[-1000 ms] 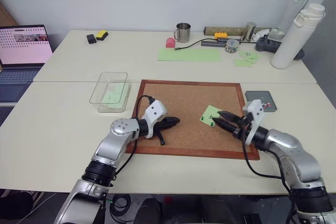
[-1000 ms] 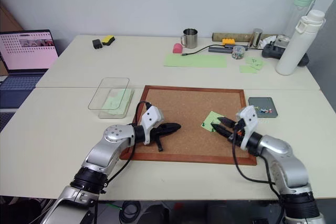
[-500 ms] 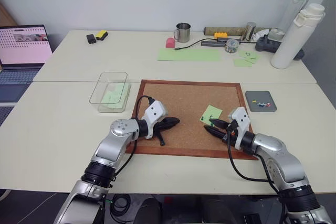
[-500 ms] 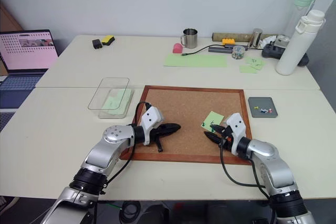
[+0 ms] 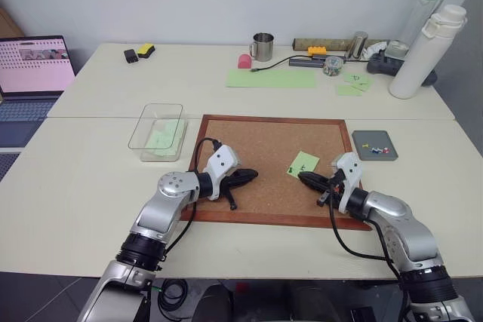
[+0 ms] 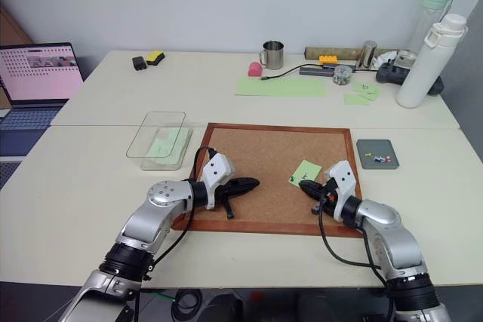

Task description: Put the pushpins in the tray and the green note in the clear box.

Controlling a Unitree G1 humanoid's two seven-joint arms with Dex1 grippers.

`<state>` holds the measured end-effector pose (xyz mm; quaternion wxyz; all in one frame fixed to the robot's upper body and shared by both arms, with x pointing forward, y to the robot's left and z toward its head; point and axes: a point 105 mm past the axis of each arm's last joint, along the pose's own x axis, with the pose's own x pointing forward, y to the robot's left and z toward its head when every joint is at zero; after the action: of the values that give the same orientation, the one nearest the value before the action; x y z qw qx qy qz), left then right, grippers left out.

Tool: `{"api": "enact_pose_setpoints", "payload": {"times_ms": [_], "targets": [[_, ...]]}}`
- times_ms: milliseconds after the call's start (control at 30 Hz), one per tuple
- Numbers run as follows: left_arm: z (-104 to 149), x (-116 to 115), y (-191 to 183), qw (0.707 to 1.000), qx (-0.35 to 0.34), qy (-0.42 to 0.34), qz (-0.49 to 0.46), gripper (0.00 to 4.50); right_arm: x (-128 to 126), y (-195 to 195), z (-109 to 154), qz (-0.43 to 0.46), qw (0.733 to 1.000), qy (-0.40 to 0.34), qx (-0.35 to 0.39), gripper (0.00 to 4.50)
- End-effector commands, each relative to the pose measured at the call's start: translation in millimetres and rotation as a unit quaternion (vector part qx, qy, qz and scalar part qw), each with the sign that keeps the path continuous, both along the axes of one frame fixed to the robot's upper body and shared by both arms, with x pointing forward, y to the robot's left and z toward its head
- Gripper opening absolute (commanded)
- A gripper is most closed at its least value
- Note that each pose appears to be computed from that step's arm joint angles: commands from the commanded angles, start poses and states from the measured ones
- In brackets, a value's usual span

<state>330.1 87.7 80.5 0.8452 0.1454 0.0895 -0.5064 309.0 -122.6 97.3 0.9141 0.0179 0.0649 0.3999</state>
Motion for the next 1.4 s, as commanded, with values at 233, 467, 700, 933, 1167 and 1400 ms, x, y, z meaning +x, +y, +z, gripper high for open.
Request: {"api": "enact_pose_setpoints", "payload": {"times_ms": [233,467,700,933,1167,1400], "targets": [[-21.6,-4.7,6.6,0.999,0.029,0.036,0.006,0.0,4.0,-25.5,63.6,-0.058,0.993,-0.071,0.076,0.04],[-21.0,-4.3,7.9,0.999,0.03,0.036,0.007,0.0,43.0,-124.0,61.7,-0.268,0.96,-0.077,-0.012,0.04],[-20.5,-3.1,11.0,0.999,0.037,0.033,0.008,0.0,58.9,-160.3,44.8,-0.309,0.95,-0.035,-0.036,0.04],[-18.0,-1.5,16.2,0.999,0.039,0.029,0.018,0.0,69.3,-171.3,37.5,-0.32,0.947,-0.026,-0.022,1.19],[-17.4,-1.7,18.7,0.999,0.039,0.029,0.024,0.0,72.4,-174.6,52.8,-0.318,0.946,-0.054,-0.017,2.2],[-16.6,-0.8,19.6,0.999,0.037,0.029,0.027,0.0,49.9,-94.8,67.6,-0.121,0.989,-0.084,-0.005,2.2]]}}
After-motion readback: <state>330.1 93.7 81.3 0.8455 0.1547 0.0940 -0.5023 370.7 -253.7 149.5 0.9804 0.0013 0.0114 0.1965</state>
